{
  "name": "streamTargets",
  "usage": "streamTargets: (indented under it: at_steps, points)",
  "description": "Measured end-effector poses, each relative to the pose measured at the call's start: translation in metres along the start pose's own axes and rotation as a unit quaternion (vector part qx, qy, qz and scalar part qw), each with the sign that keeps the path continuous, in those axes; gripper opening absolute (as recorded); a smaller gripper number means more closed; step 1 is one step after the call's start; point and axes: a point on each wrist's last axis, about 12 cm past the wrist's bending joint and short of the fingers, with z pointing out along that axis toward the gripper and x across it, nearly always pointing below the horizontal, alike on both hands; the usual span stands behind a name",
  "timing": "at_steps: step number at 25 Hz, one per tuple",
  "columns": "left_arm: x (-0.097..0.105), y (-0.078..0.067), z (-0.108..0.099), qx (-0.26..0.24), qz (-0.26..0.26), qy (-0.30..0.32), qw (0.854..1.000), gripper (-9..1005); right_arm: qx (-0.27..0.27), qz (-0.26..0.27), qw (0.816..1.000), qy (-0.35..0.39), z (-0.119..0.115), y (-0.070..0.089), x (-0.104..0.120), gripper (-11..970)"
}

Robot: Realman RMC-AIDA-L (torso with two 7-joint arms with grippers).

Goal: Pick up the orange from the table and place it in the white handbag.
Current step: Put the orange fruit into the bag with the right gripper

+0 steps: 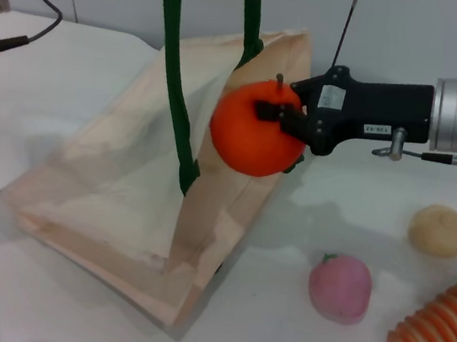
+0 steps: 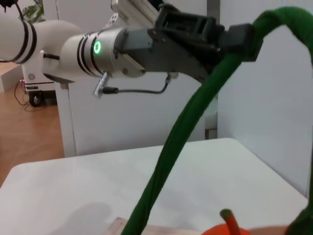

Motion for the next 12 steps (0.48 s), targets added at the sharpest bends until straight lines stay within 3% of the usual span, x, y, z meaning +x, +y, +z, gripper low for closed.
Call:
streamTargets:
  at_steps: [12]
  points:
    - [-0.0011,-0.0006,0.0024,0.004,0.001,0.002,1.000,228,0.014,-0.004,1.000,-0.001,-0.0029,-0.0038,-0.0019,57]
